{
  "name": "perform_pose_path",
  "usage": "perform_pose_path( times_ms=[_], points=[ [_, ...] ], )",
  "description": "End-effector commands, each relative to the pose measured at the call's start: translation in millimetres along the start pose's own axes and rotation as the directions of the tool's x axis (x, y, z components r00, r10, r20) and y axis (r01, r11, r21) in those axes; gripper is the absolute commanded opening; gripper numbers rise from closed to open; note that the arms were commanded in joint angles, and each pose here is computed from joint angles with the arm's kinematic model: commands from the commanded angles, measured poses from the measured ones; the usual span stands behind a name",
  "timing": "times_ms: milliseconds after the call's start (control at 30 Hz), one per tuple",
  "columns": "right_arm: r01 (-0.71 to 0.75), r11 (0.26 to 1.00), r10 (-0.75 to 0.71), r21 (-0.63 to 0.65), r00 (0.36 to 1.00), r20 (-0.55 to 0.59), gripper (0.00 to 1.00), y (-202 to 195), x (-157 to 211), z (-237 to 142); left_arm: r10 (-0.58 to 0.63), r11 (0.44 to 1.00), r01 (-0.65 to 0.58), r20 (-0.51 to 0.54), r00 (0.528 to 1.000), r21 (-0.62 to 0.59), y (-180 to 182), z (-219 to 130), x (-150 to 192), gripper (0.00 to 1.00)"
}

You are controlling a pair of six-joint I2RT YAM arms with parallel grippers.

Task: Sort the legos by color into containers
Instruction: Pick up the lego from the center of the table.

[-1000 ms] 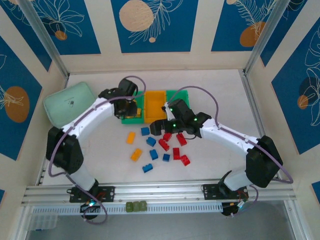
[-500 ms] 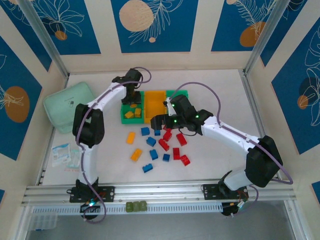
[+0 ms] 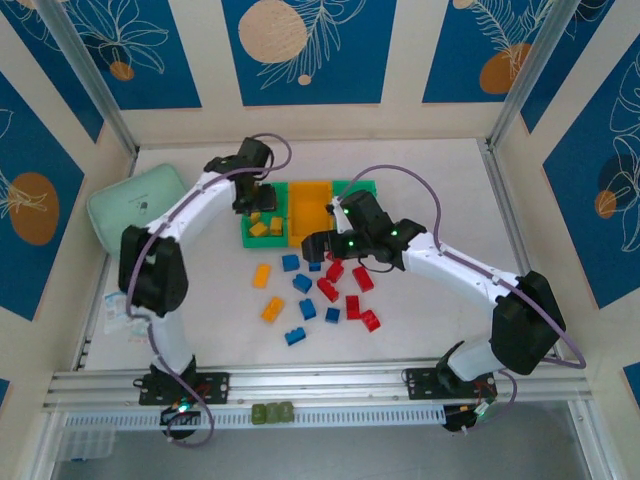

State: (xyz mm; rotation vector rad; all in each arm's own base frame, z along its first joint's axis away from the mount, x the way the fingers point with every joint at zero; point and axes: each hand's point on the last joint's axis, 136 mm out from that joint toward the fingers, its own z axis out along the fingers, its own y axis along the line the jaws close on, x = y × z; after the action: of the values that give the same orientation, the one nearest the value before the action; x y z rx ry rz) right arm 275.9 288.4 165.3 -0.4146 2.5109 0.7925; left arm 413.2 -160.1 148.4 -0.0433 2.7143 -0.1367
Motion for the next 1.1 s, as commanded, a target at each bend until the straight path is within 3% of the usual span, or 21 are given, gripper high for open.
perform_pose_path(
  times_ms=[0,300,567,767,1067],
  points=[
    [0.032,0.999,-0.033,-0.015,0.999,-0.042,0.99,8,8,-2,-0.006,0.999,0.007,-0.027,1.000,0.047,0,-18,28,0.53],
    [0.009,1.000,-0.010,-0.007,0.996,-0.093,0.99,6,37,10,0.019,0.998,-0.012,-0.134,0.991,0.055,6,-28,119,0.54],
    [-0.007,0.999,0.003,-0.033,0.995,-0.103,0.99,8,59,26,0.031,0.998,-0.019,-0.238,0.971,0.052,3,-4,179,0.59],
    [0.003,1.000,-0.005,-0.017,0.995,-0.101,0.99,7,60,30,0.038,0.999,-0.029,-0.311,0.950,0.036,5,18,196,0.61],
    [0.017,1.000,-0.019,-0.019,0.995,-0.097,0.99,8,56,30,0.041,0.995,-0.066,-0.301,0.953,-0.075,20,44,188,0.62]
  ],
)
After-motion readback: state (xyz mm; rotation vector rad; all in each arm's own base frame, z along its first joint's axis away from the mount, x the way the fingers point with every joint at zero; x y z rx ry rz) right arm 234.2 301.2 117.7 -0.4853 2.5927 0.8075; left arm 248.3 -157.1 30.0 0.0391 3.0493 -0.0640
